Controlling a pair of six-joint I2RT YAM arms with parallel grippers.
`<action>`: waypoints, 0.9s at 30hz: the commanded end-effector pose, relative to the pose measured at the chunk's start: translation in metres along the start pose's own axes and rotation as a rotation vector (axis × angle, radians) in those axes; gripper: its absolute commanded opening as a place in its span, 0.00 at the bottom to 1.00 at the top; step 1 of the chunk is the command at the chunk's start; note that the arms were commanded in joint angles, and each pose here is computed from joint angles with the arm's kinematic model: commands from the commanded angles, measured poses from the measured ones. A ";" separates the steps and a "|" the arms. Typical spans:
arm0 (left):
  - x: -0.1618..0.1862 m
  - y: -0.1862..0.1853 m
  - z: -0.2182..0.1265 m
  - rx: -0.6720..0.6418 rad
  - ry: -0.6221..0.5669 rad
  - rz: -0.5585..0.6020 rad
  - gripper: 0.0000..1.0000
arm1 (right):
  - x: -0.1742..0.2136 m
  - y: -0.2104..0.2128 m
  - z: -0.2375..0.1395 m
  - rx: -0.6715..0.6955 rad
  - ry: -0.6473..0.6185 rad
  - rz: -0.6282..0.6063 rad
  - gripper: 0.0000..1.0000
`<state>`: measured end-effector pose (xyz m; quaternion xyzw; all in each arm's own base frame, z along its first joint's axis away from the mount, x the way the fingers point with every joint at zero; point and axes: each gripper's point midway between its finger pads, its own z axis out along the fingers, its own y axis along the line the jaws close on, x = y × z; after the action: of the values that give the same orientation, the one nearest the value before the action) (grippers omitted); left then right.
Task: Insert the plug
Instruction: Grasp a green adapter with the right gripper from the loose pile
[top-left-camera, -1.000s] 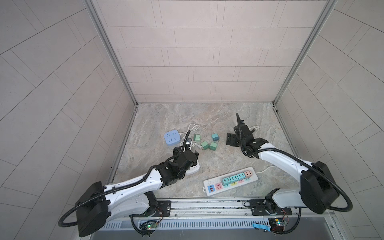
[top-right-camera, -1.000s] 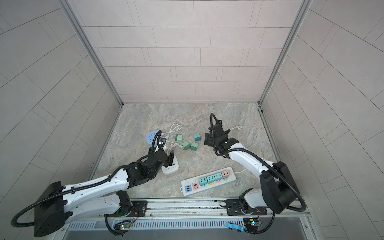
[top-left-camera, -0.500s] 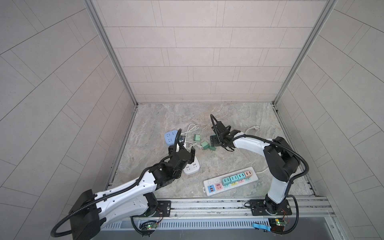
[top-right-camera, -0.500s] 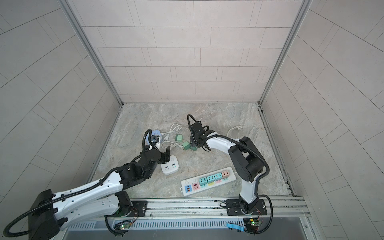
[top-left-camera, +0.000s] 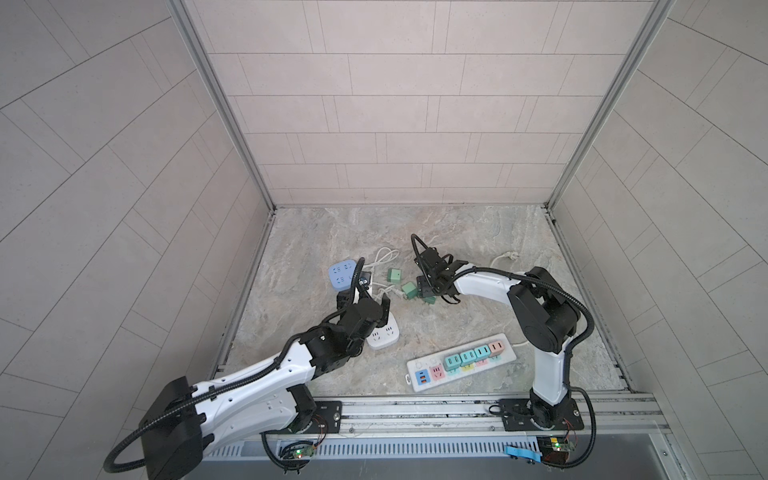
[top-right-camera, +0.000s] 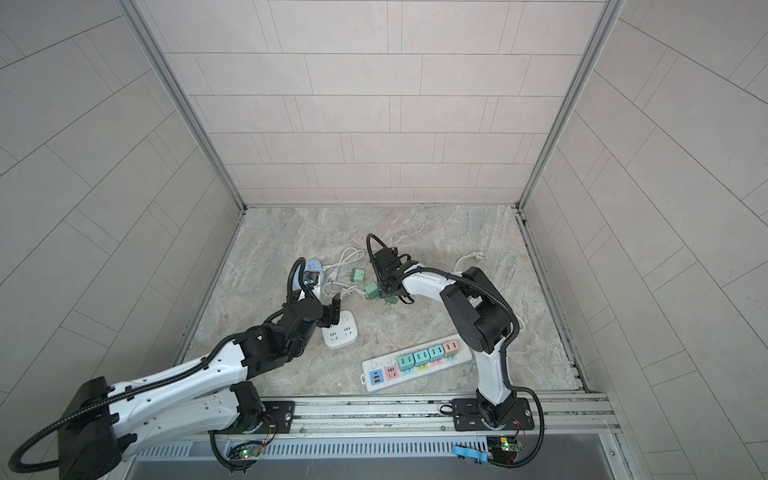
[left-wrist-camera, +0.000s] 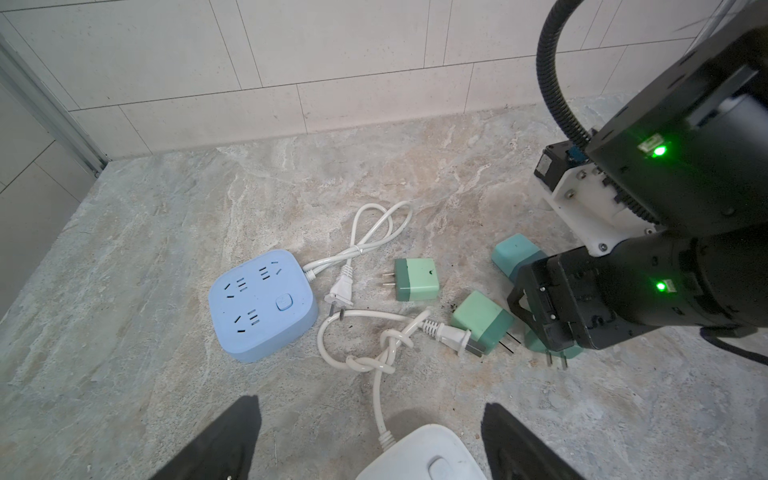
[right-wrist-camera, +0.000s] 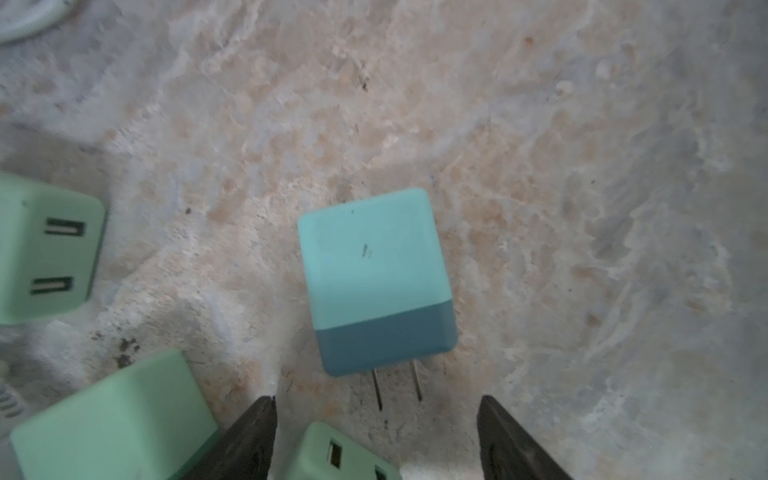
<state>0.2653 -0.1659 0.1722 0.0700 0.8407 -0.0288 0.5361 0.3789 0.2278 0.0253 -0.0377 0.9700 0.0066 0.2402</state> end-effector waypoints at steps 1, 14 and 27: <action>-0.008 0.002 0.000 -0.020 -0.013 -0.026 0.91 | 0.010 -0.002 -0.009 0.015 -0.003 0.000 0.78; -0.006 -0.002 0.004 -0.012 0.003 -0.018 0.91 | 0.023 -0.003 -0.012 0.000 0.002 -0.010 0.61; -0.007 -0.002 0.003 -0.006 0.005 -0.023 0.91 | 0.023 0.006 -0.016 -0.058 0.002 -0.018 0.34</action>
<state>0.2669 -0.1695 0.1664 0.0774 0.8463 -0.0234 0.5266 0.3591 0.2321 0.0242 -0.0458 0.9686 0.0262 0.2429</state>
